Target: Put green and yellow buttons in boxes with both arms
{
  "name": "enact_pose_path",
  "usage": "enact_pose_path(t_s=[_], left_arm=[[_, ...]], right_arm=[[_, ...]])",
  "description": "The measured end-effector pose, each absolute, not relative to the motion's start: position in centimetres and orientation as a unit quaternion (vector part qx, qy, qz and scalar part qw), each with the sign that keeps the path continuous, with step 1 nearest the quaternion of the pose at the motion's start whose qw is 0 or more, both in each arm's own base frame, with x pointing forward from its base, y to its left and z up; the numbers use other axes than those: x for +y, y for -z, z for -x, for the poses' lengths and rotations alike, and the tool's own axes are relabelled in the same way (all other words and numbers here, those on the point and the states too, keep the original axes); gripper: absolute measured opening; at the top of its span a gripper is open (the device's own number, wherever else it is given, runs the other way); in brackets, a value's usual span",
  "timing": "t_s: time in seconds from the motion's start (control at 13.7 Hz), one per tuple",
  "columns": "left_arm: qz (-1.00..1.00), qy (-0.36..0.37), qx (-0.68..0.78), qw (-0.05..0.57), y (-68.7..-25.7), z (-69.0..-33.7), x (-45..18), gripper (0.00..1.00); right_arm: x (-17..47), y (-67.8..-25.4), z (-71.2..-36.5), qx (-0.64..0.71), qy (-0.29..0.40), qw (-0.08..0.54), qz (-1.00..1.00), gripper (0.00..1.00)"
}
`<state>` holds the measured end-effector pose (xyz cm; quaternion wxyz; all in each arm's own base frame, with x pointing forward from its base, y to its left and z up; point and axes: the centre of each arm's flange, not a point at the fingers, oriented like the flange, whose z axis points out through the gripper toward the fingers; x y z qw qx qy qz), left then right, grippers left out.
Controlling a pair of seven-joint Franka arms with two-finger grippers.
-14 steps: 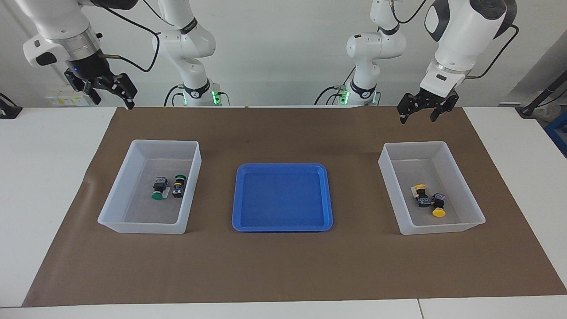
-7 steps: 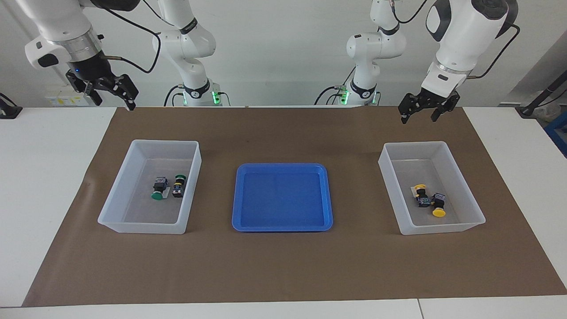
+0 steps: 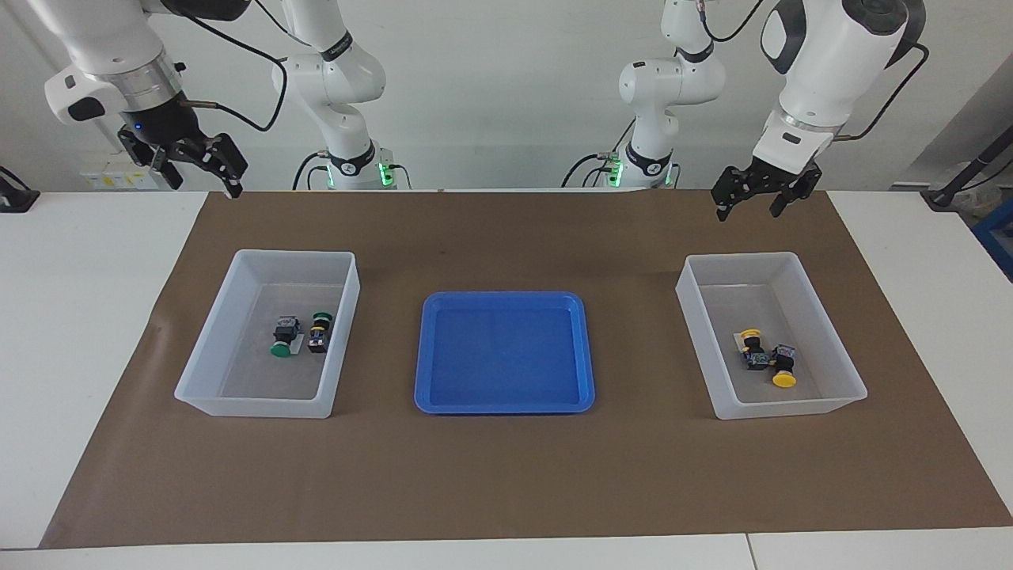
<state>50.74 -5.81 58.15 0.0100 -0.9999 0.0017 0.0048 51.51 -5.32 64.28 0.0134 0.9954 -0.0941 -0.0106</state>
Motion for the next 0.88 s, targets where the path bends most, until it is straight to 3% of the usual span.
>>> enact_pose_path(t_s=[0.88], left_arm=[[1.0, -0.005, 0.002, 0.01, -58.15, -50.74, -5.8, 1.0]], right_arm=[[-5.43, -64.41, -51.72, -0.095, 0.001, 0.013, -0.995, 1.0]])
